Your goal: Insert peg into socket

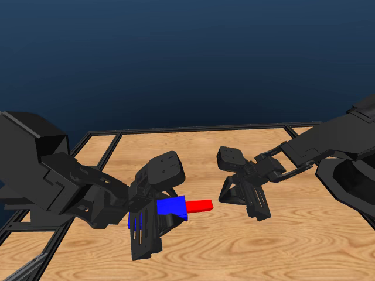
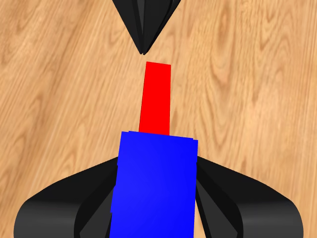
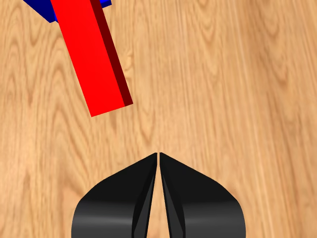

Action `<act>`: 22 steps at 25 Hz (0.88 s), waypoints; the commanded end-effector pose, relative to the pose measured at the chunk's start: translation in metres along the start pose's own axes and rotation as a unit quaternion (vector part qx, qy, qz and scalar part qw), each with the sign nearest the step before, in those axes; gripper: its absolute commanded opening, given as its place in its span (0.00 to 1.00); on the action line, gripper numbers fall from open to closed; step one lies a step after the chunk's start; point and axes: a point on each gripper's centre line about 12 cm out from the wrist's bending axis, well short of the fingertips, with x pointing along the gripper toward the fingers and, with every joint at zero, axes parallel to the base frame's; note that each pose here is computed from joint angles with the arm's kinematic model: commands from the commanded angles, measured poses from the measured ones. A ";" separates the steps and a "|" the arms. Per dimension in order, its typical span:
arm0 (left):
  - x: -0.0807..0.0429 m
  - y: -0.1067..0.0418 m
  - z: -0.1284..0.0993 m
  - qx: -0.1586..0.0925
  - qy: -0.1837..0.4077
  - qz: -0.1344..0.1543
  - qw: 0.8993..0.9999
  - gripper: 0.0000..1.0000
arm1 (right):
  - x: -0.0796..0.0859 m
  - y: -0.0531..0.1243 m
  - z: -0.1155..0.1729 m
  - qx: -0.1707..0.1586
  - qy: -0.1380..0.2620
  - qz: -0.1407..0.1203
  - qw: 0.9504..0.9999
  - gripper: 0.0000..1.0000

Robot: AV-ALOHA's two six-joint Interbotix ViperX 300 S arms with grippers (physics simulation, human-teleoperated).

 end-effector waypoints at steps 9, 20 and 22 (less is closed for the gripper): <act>-0.011 -0.002 0.014 -0.003 -0.021 -0.034 0.999 0.00 | -0.013 0.021 0.039 -0.023 -0.047 0.016 0.999 0.00; 0.000 -0.002 0.018 -0.009 -0.017 -0.052 0.998 0.00 | -0.014 0.030 0.071 -0.047 -0.079 0.018 0.996 0.00; -0.004 -0.003 0.023 -0.014 -0.028 -0.073 0.997 0.00 | -0.015 0.031 0.076 -0.050 -0.086 0.021 0.995 0.00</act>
